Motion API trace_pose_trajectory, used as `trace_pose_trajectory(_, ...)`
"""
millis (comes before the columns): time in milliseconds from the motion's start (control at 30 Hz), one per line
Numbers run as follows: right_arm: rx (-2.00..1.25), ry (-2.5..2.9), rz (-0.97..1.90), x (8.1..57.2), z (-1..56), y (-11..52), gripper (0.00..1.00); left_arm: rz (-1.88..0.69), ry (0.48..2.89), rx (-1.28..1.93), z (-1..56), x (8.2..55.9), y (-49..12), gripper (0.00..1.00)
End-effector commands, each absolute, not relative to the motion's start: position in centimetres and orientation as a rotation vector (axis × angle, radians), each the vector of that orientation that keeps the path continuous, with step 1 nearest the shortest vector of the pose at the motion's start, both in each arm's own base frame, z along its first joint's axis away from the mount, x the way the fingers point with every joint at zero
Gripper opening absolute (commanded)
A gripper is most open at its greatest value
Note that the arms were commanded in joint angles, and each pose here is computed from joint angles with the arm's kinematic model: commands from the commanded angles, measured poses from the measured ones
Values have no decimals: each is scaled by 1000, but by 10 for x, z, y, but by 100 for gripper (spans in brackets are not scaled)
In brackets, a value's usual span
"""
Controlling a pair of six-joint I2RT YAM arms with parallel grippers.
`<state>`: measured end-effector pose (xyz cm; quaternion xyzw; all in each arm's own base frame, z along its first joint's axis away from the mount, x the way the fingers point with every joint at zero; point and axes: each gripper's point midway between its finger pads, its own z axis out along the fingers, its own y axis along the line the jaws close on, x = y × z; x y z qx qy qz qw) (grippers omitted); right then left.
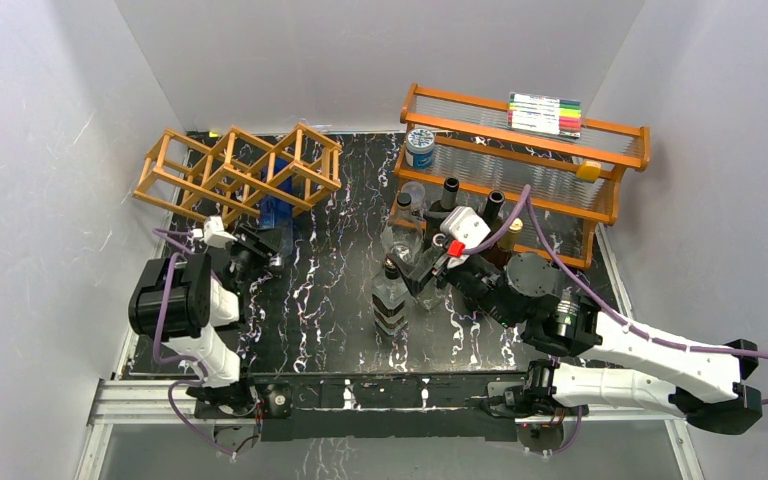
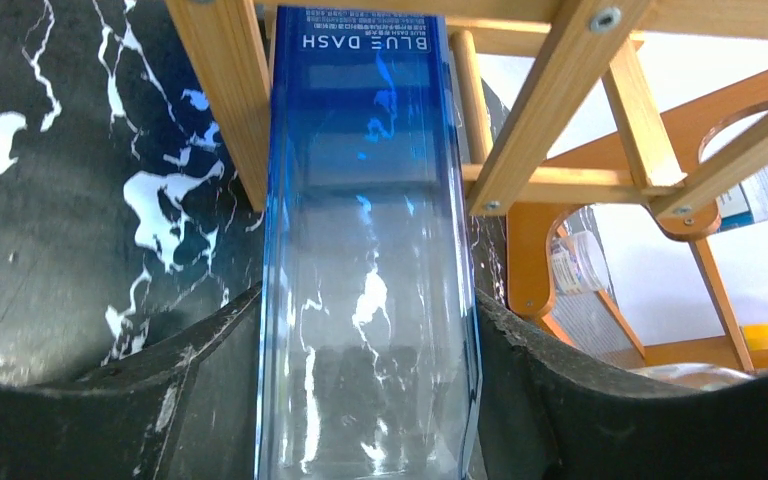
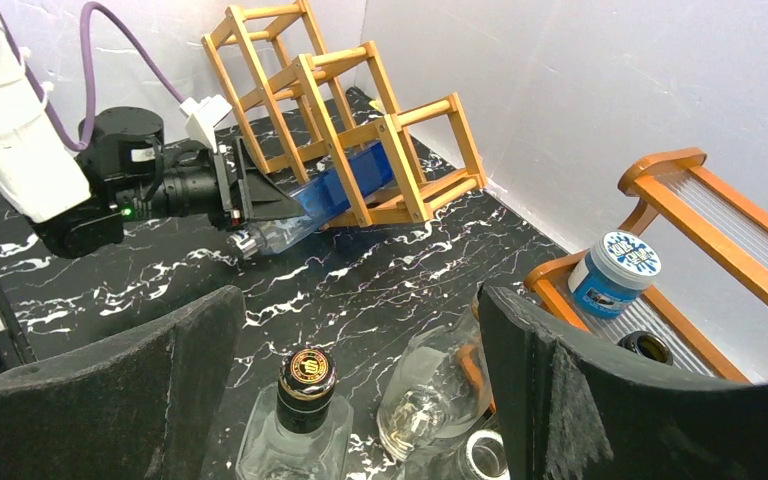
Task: Take the wine bottle off the wine rack
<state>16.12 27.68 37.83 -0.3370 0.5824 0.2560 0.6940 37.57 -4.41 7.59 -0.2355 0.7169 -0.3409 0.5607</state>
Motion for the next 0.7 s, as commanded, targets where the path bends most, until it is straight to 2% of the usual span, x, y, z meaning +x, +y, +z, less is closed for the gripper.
trace_pose_trajectory(0,-717,1262,597,161,392,277,98,-828,1615,-475,100,359,-50,37)
trace_pose_trajectory(333,-743,1248,584,163,387,286,98,-903,1661,-481,109,313,-66,27)
trace_pose_trajectory(500,-742,1223,572,164,393,287,98,-932,1719,-468,129,290,-75,18)
trace_pose_trajectory(567,-732,1201,562,166,402,288,98,-987,1814,-477,126,275,-86,13)
trace_pose_trajectory(667,-765,1181,538,167,405,295,98,-1067,1731,-482,135,266,-92,11)
